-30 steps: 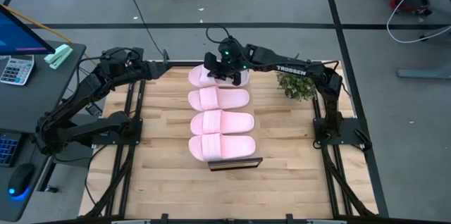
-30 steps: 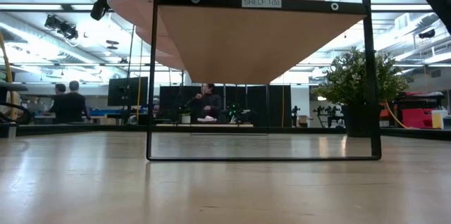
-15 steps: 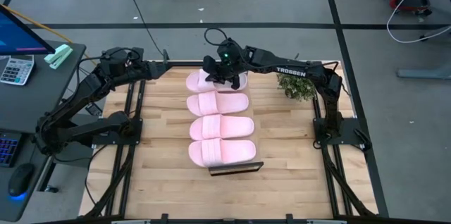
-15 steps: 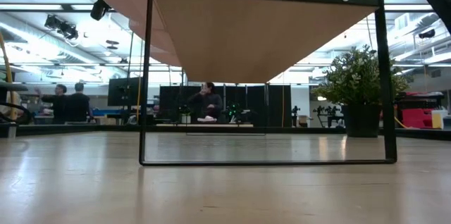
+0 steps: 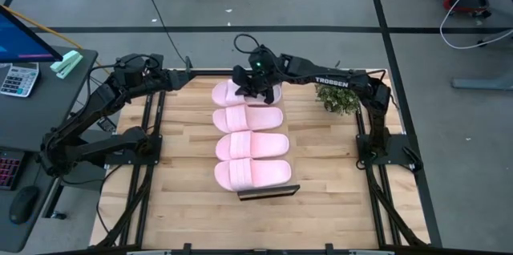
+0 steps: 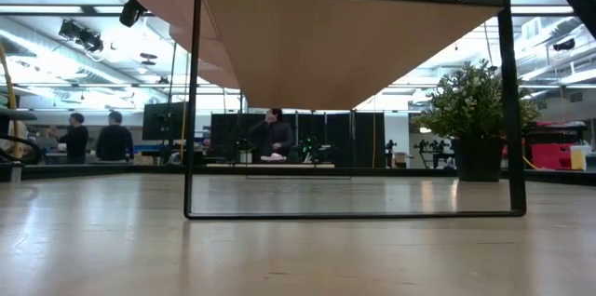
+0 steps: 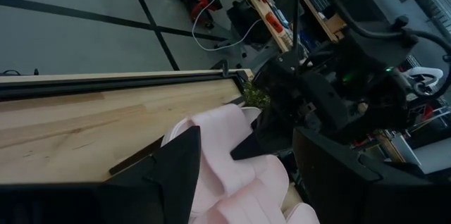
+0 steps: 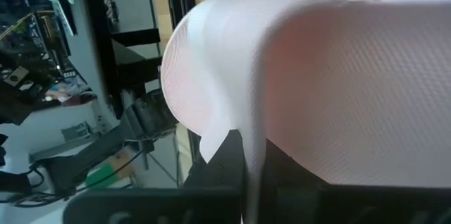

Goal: Pick and place slides into the shelf
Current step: Put the pink slipper on the shelf

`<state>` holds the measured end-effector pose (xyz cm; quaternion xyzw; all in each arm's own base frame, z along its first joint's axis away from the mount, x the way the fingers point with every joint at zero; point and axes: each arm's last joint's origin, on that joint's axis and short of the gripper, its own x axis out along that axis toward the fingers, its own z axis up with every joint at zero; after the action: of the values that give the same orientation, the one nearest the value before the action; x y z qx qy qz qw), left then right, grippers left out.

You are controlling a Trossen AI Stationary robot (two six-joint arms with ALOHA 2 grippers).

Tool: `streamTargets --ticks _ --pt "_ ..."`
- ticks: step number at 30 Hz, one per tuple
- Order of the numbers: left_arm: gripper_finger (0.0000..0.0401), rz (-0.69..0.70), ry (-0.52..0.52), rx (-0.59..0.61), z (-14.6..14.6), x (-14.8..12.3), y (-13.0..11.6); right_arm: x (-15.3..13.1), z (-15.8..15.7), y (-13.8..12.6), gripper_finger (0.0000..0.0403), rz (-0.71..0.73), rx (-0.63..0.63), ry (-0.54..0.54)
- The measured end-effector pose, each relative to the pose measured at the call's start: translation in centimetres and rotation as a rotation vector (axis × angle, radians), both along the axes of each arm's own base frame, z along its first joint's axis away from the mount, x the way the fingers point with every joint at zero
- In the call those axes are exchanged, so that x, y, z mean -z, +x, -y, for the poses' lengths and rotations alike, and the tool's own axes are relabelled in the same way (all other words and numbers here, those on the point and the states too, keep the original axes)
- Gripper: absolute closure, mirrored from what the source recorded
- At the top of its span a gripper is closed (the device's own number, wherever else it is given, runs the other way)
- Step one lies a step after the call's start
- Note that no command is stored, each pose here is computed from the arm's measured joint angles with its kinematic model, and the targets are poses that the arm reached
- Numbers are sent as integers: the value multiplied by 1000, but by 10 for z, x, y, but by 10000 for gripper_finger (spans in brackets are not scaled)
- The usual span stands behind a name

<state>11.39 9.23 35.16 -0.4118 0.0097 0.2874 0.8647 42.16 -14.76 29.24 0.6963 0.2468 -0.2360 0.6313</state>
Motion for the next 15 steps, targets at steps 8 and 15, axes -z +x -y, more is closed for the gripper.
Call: streamTargets --ticks 8,15 --pt "170 0 -1 -1 0 0 0 6 -5 0 396 -35 -5 -46" --pt "170 -2 1 -6 0 0 0 10 -5 -2 396 -59 -32 -31"
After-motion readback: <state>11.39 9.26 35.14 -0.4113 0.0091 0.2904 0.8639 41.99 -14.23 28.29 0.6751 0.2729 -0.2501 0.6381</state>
